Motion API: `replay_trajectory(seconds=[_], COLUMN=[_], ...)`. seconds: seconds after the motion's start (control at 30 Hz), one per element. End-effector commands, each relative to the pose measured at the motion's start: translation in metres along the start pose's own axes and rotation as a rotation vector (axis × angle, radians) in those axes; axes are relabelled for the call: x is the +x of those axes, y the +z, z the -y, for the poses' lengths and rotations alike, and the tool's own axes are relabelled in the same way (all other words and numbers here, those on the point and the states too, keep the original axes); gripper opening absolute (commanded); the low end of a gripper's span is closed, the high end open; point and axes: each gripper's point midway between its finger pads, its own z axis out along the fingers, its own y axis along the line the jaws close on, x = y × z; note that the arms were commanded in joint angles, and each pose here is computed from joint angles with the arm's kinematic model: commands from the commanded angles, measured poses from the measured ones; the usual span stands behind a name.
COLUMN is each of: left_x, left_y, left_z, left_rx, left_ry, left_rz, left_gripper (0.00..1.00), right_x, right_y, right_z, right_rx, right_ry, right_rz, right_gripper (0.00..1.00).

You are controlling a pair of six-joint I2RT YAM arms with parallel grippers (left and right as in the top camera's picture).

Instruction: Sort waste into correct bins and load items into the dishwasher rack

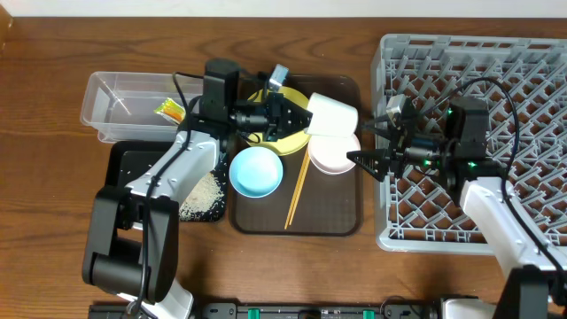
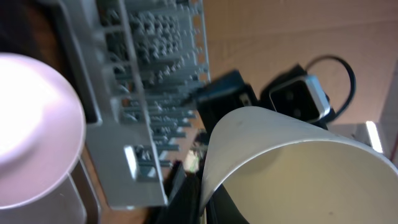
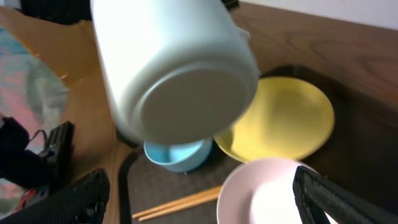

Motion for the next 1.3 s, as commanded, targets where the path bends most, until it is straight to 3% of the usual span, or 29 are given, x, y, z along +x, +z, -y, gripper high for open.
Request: replay_trajectory(seconds=[0.0, 0.43, 1.27], left_x=[0.011, 0.013, 0.013], left_y=[0.004, 0.005, 0.005], left_z=[0.013, 0.014, 0.014], left_rx=[0.047, 0.053, 0.053], left_ry=[-0.005, -0.005, -0.005], left_rz=[-0.068, -0.079, -0.079], left_gripper=[0.06, 0.06, 0.06], right_x=[-0.008, -0.049, -0.05], right_y=[0.008, 0.013, 0.027], right_z=[-0.017, -0.016, -0.026], right_rx=[-0.117, -0.094, -0.109], right_ry=[-0.051, -0.144, -0.176], right_rz=[0.026, 0.122, 0.118], right_gripper=[0.91, 0.89, 0.83])
